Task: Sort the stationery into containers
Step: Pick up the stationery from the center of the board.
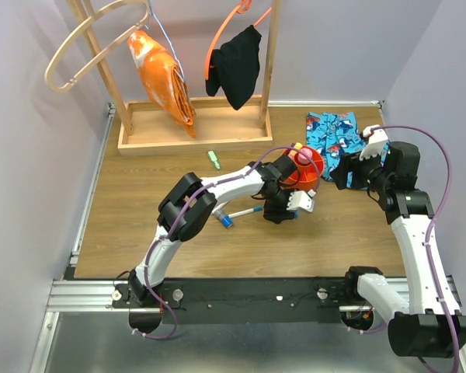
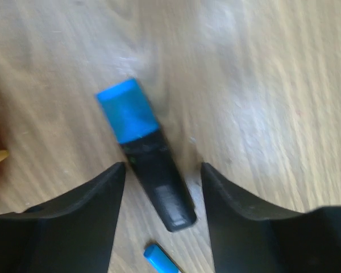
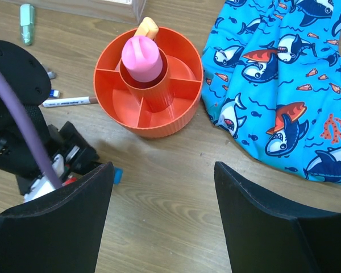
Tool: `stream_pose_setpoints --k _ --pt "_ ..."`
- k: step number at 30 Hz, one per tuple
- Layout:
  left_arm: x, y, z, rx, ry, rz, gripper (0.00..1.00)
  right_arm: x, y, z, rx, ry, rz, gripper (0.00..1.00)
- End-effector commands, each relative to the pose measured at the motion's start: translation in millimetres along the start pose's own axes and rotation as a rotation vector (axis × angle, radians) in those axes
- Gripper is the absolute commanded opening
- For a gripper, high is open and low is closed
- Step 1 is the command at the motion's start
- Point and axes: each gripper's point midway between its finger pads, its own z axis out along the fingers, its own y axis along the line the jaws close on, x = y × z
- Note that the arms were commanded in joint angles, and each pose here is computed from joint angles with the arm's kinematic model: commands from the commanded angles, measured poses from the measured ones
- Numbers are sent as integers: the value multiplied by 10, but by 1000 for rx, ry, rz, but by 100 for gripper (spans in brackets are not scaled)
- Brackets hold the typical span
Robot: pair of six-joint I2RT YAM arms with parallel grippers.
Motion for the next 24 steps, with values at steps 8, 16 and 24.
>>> stream_pose_setpoints --k 8,16,24 --pt "-85 249 133 -168 38 -202 67 26 57 -66 -21 -10 -5 79" --pt "-39 -11 311 -122 79 -226 62 95 81 -121 -19 -9 -13 79" --pt "49 -203 461 -60 110 -236 44 138 103 -153 -23 -2 -15 79"
